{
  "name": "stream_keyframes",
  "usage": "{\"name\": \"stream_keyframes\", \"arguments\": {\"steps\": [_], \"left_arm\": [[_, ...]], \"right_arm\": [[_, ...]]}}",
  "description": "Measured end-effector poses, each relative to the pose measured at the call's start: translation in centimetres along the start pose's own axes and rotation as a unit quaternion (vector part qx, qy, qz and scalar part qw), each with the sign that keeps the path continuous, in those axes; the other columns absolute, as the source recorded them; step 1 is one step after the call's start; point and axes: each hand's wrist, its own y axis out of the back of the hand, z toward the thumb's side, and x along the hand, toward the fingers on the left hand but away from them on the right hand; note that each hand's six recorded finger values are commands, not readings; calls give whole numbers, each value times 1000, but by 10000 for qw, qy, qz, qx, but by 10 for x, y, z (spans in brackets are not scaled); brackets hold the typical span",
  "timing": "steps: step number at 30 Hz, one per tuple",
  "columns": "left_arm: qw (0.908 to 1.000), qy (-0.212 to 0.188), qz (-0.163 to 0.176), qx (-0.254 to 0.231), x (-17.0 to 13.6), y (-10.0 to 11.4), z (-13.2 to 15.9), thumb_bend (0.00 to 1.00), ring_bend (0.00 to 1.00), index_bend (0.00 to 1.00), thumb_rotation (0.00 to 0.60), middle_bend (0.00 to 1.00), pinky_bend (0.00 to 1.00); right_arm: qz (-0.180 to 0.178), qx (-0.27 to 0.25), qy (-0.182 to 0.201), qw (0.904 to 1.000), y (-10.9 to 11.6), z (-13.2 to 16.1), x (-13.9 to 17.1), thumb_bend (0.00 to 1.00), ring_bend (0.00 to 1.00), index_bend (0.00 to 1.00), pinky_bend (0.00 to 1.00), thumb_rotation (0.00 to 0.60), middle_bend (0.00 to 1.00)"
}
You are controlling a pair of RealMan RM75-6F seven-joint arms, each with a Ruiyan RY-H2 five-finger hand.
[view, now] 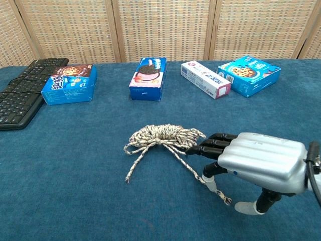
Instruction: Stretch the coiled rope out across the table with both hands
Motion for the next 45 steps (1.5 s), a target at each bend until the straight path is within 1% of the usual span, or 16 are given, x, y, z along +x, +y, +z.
{"name": "stream_keyframes", "arguments": {"steps": [5, 12, 15, 19, 28, 35, 38, 45], "left_arm": [[10000, -8, -26, 8, 0, -1, 0, 0, 0, 0, 600, 0, 0], [10000, 6, -27, -4, 0, -1, -1, 0, 0, 0, 600, 0, 0], [10000, 12, -38, -6, 1, -1, -2, 0, 0, 0, 600, 0, 0], [10000, 13, -42, -8, 1, -1, -2, 0, 0, 0, 600, 0, 0], [10000, 16, -55, 4, 1, -2, -2, 0, 0, 0, 600, 0, 0], [10000, 14, -62, 23, 1, -3, -1, 0, 0, 0, 600, 0, 0], [10000, 34, -70, 28, 2, -3, -2, 0, 0, 0, 600, 0, 0], [9999, 29, -85, 57, 3, -5, -1, 0, 0, 0, 600, 0, 0]], "right_arm": [[138, 114, -100, 9998, -10, 2, -5, 268, 0, 426, 0, 600, 6], [112, 120, -155, 9997, -14, 2, -8, 271, 0, 464, 0, 600, 7], [101, 155, -162, 9997, -15, 2, -11, 279, 0, 495, 0, 600, 7], [102, 147, -170, 9997, -17, 2, -13, 299, 0, 512, 0, 600, 8], [101, 167, -192, 9996, -18, 1, -15, 345, 0, 514, 0, 600, 9], [126, 184, -174, 9996, -20, 1, -16, 403, 0, 552, 0, 600, 19], [101, 202, -193, 9996, -20, 0, -18, 433, 0, 564, 0, 600, 22], [19, 256, -204, 9995, -18, -3, -20, 458, 0, 579, 0, 600, 32]]}}
